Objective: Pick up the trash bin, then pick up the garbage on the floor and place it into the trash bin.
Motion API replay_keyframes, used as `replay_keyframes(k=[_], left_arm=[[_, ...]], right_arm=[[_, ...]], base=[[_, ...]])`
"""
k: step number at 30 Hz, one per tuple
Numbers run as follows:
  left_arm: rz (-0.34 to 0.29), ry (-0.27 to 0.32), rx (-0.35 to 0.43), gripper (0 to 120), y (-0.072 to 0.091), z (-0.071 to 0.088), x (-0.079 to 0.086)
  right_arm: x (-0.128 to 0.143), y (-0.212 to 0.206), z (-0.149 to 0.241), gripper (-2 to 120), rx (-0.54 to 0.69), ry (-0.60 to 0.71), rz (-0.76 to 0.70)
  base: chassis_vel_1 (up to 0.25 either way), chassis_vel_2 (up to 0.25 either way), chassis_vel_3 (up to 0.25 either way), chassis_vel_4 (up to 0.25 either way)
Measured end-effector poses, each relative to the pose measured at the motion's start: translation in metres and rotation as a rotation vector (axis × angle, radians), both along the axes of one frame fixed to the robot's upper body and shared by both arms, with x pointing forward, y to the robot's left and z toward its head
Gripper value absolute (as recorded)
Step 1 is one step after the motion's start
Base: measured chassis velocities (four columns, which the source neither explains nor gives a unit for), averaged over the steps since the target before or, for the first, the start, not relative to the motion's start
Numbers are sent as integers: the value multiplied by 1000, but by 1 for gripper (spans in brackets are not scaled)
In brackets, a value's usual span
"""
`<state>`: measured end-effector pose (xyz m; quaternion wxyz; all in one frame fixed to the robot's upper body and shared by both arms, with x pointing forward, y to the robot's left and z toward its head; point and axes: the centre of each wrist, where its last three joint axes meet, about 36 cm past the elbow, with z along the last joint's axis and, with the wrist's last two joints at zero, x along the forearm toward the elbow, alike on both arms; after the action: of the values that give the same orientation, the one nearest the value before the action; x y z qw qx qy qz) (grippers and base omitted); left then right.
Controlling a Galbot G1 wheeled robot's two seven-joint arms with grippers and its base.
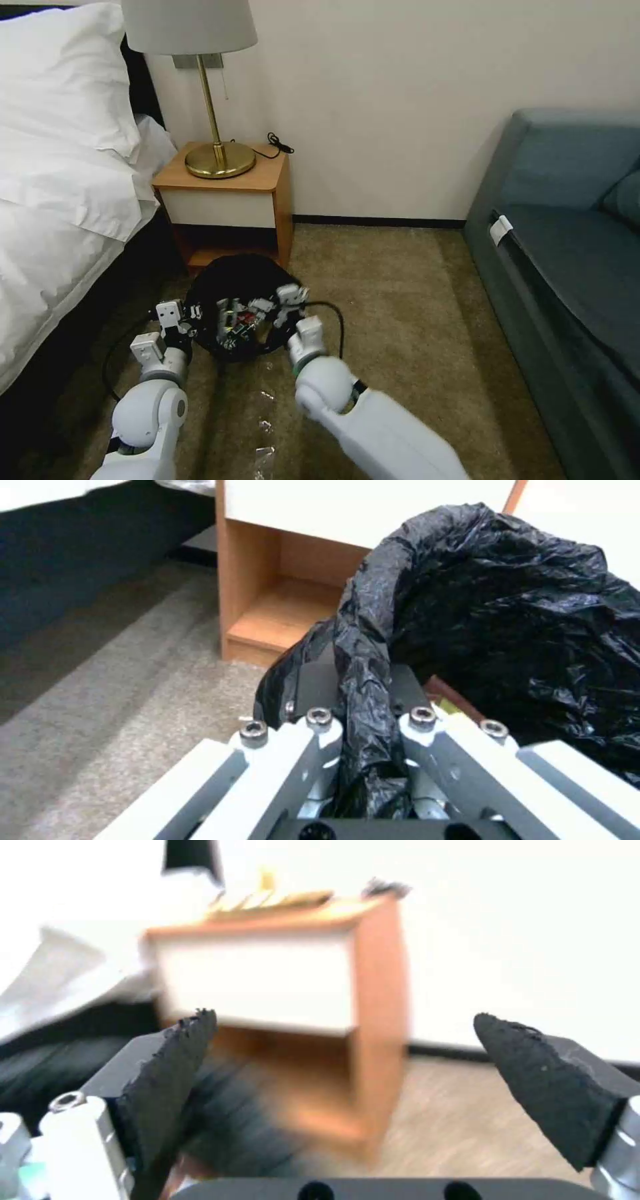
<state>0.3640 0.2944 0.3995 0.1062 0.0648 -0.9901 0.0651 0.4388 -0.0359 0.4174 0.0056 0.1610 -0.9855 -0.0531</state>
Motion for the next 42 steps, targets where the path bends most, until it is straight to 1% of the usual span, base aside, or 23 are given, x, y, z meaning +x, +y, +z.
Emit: replay_keyframes(k=[1,2,4,5,6,7,9,10,12,15,17,18,20,21,27,32,33,34,36,37,39,41,42], left_arm=[[0,0,0,5,0,0,0],[3,0,6,5,4,0,1],[-1,-2,12,5,6,0,3],[-1,-2,12,5,6,0,3],[-12,-5,19,5,7,0,6],[-12,-5,19,5,7,0,6],[-39,-15,20,5,5,0,10],[-39,-15,20,5,5,0,10],[-61,-30,8,5,2,0,13],[-66,-34,-4,5,0,-1,14],[-61,-30,-21,5,1,-6,16],[-61,-30,-21,5,1,-6,16],[-46,-23,-37,5,6,-13,18],[-46,-23,-37,5,6,-13,18],[-27,-27,-59,5,14,-16,20],[-15,-24,-66,5,19,-18,22],[27,-13,-85,5,27,-24,28],[27,-13,-85,5,27,-24,28],[75,-9,-138,5,32,-29,38],[75,-9,-138,5,32,-29,38],[126,-6,-226,5,33,-35,51],[134,-4,-244,5,33,-36,53],[158,3,-289,5,32,-39,58]], right_arm=[[0,0,0,99,0,0,0],[11,-32,12,100,9,-27,-68],[16,-65,15,100,2,-42,-134],[16,-65,15,100,2,-42,-134],[17,-105,14,100,-18,-63,-211],[17,-105,14,100,-18,-63,-211],[12,-164,8,100,-66,-108,-323],[12,-164,8,100,-66,-108,-323],[0,-213,0,100,-103,-147,-430],[-7,-228,-4,100,-106,-153,-474],[-26,-253,-13,100,-99,-150,-558],[-26,-253,-13,100,-99,-150,-558],[-48,-275,-21,100,-105,-149,-618],[-48,-275,-21,100,-105,-149,-618],[-82,-301,-29,100,-131,-142,-675],[-83,-302,-29,100,-133,-150,-685],[-82,-299,-34,100,-130,-147,-690],[-82,-299,-34,100,-130,-147,-690],[-82,-293,-40,100,-124,-140,-684],[-82,-293,-40,100,-124,-140,-684],[-82,-288,-45,100,-119,-132,-674],[-82,-288,-46,100,-119,-131,-671],[-82,-286,-47,100,-118,-129,-665]], base=[[0,0,0,0],[0,0,0,0],[0,0,0,0],[0,0,0,0],[0,0,0,0],[0,0,0,0],[0,0,0,0],[0,0,0,0],[0,0,0,0],[0,0,0,0],[0,0,0,0],[0,0,0,0],[0,0,0,0],[0,0,0,0],[0,0,0,0],[0,0,0,0],[0,0,0,0],[0,0,0,0],[0,0,0,0],[0,0,0,0],[0,0,0,0],[0,0,0,0],[0,0,0,0]])
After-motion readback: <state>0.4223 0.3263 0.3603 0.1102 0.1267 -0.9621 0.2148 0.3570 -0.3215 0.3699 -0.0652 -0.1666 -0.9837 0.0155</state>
